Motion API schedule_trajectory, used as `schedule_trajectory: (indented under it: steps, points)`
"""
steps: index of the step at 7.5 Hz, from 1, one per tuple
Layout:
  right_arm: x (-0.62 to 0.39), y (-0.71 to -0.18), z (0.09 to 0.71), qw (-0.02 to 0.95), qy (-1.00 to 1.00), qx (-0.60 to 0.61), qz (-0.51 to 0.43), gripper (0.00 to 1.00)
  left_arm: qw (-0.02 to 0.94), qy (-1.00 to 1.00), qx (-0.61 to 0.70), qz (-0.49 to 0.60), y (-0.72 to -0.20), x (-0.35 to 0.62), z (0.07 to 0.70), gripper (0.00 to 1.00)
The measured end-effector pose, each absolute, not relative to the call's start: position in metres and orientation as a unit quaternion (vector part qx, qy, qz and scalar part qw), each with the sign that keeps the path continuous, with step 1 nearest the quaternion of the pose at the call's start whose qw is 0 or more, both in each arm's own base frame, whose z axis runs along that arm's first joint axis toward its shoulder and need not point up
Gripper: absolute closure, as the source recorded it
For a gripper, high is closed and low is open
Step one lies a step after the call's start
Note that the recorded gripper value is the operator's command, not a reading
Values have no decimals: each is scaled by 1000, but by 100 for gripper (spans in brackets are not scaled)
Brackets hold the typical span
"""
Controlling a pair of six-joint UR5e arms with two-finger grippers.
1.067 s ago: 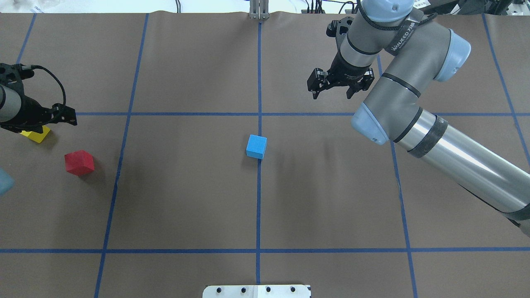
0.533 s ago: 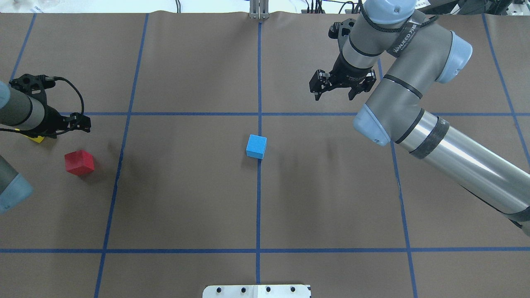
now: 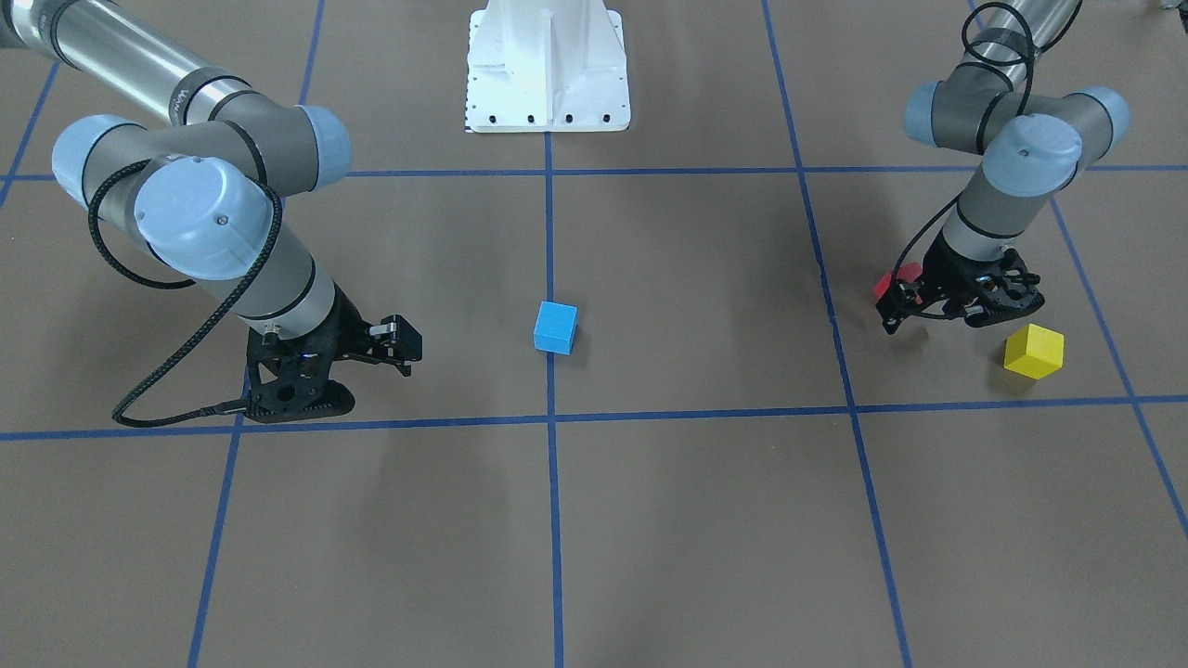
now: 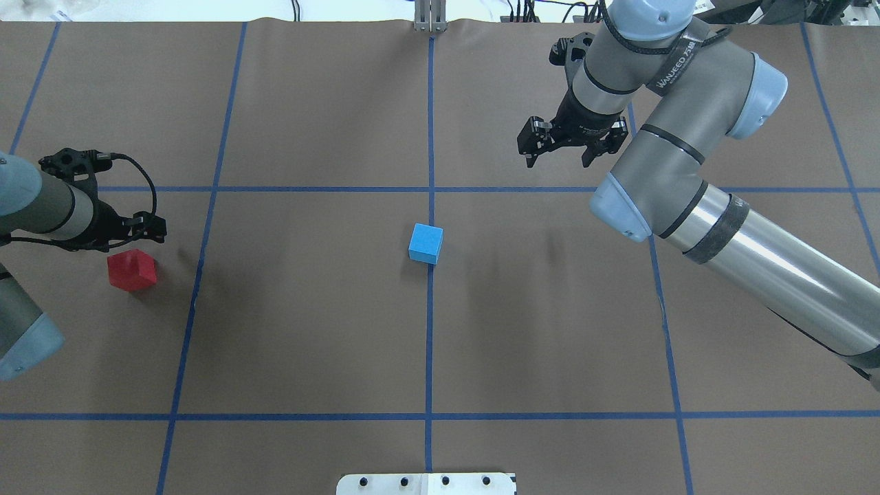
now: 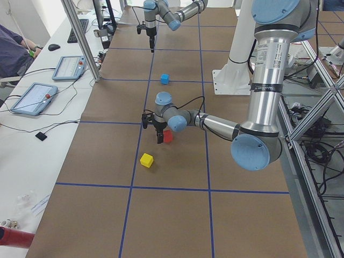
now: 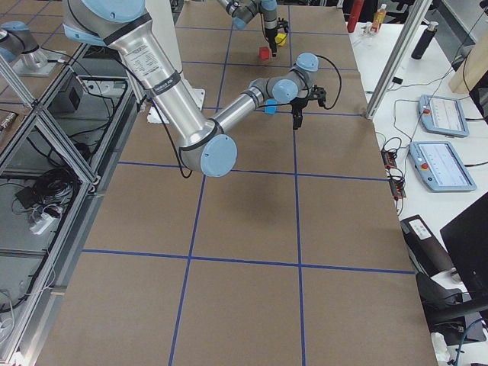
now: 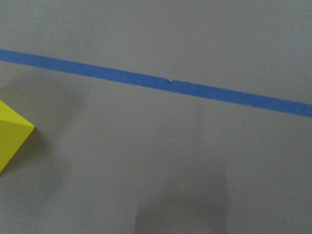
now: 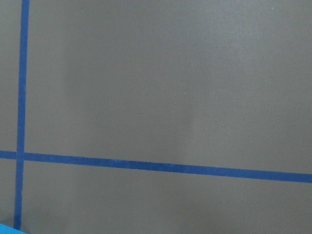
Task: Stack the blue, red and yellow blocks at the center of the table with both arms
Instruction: 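Lower the left gripper onto the red cube and close on it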
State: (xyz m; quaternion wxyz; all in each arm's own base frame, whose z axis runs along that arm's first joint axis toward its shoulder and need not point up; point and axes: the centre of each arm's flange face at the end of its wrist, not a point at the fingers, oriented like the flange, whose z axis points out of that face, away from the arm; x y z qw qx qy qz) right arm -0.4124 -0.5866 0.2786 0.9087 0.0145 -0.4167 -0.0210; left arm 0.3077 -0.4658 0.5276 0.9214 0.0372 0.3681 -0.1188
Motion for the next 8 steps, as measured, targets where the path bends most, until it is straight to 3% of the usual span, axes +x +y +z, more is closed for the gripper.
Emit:
schedule_trajectory:
  steps: [5,7,8]
  points:
    - [-410,-586,290,911,-411,11,-18,1,922,372,26,-106,-440,306,526,1]
    - [-409,-585,292,911,-411,10,-17,1,923,372,21,-100,-433,314,527,100]
    - [-408,-585,292,911,-411,10,-17,1,922,373,18,-104,-431,317,526,100]
